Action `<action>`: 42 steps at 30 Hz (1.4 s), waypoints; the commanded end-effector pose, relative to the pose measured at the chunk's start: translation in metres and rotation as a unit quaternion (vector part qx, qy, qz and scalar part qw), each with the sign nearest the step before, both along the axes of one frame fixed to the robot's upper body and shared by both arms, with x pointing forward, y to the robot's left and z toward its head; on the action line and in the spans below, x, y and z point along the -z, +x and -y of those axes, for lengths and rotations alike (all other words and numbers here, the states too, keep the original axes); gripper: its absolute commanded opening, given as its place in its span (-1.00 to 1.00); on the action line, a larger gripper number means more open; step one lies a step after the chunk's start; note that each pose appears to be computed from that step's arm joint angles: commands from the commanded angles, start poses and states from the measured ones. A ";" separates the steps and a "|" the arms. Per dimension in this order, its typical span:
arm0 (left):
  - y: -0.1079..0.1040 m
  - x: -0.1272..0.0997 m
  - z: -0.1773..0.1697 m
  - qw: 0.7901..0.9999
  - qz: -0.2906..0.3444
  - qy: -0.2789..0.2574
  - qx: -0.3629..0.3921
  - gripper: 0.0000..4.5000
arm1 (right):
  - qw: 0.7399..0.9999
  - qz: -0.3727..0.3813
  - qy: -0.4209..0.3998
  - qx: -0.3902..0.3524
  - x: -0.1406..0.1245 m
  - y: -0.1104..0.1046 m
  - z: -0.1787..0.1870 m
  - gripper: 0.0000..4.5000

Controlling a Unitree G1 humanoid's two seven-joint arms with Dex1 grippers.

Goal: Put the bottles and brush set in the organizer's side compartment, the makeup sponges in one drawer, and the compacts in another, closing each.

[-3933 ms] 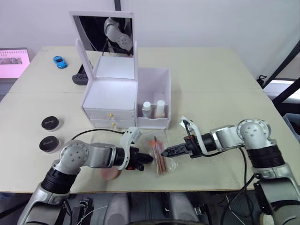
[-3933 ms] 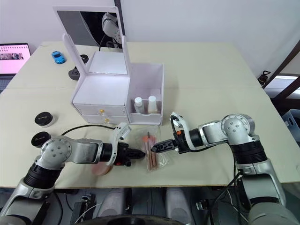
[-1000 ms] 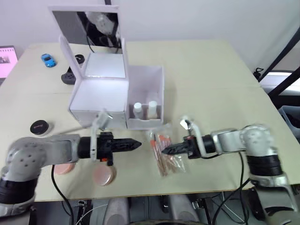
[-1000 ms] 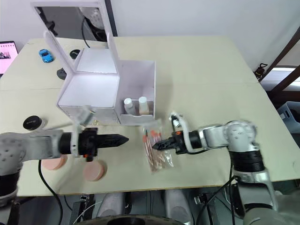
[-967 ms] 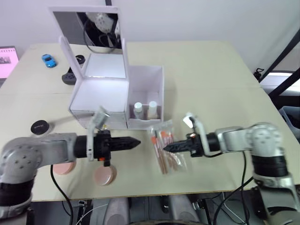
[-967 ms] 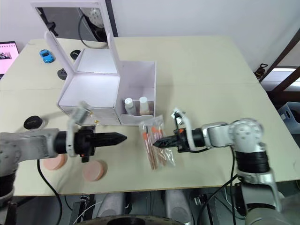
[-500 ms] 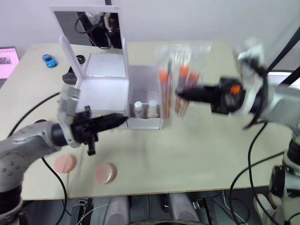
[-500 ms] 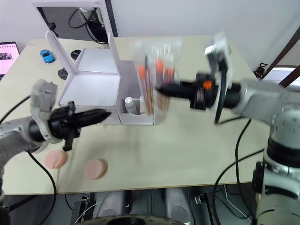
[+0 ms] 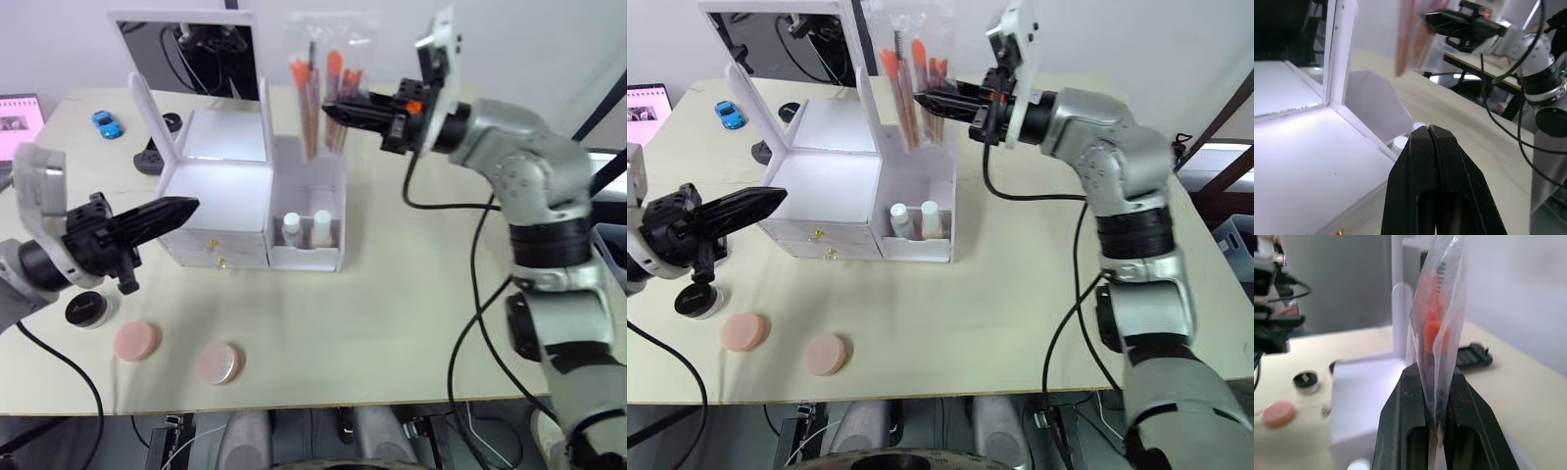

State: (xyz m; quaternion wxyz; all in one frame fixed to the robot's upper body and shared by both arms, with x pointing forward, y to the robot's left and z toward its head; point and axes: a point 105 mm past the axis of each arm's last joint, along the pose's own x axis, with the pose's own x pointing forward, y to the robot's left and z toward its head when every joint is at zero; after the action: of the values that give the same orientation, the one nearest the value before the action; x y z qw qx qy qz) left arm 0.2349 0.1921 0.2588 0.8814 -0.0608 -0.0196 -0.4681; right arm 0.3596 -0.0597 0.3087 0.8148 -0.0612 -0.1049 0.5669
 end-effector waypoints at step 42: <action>0.003 0.003 0.020 0.999 -0.010 -0.012 0.049 -1.00 | 0.997 0.054 0.023 -0.050 0.004 -0.002 0.012 0.98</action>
State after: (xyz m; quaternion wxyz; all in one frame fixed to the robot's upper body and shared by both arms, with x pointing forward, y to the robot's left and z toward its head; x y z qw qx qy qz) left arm 0.2393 0.1730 0.2486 0.8586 -0.0877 0.0050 -0.5050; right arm 0.3693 -0.0690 0.2854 0.7871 -0.0691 -0.1358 0.5977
